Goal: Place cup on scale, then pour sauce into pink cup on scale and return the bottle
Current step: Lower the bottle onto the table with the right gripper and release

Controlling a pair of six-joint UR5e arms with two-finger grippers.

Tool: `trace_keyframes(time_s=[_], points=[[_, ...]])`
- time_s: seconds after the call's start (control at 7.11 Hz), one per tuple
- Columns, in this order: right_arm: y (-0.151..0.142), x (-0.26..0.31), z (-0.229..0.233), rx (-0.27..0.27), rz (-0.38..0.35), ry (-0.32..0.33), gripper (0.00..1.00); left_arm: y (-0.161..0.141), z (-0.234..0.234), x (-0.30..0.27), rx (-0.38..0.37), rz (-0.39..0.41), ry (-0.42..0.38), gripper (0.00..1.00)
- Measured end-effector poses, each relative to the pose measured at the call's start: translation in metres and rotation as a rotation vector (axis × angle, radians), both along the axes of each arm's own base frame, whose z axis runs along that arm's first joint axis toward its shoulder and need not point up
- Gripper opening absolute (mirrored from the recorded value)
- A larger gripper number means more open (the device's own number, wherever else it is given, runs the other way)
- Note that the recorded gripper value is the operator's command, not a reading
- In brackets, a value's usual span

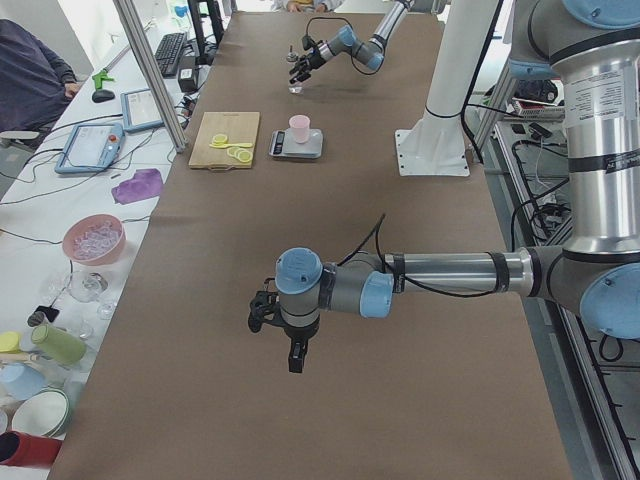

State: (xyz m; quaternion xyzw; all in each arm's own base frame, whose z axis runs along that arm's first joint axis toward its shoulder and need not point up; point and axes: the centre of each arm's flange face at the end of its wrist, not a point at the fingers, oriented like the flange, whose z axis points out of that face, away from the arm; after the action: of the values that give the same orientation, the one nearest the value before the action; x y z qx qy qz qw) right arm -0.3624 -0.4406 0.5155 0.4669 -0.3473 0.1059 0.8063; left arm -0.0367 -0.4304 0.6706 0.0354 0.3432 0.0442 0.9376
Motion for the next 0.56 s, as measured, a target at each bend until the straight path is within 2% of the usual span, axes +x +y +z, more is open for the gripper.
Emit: trace_keyframes(time_s=[0.42, 0.56], points=[[0.0029, 0.0005, 0.0088, 0.004, 0.001, 0.001, 0.0, 0.0003, -0.0004, 0.0, 0.001, 0.0, 0.001, 0.98], [0.0037, 0.0009, 0.0104, 0.002, 0.0, 0.004, 0.5, 0.0004, -0.0004, 0.0, 0.001, 0.0, 0.001, 0.98]])
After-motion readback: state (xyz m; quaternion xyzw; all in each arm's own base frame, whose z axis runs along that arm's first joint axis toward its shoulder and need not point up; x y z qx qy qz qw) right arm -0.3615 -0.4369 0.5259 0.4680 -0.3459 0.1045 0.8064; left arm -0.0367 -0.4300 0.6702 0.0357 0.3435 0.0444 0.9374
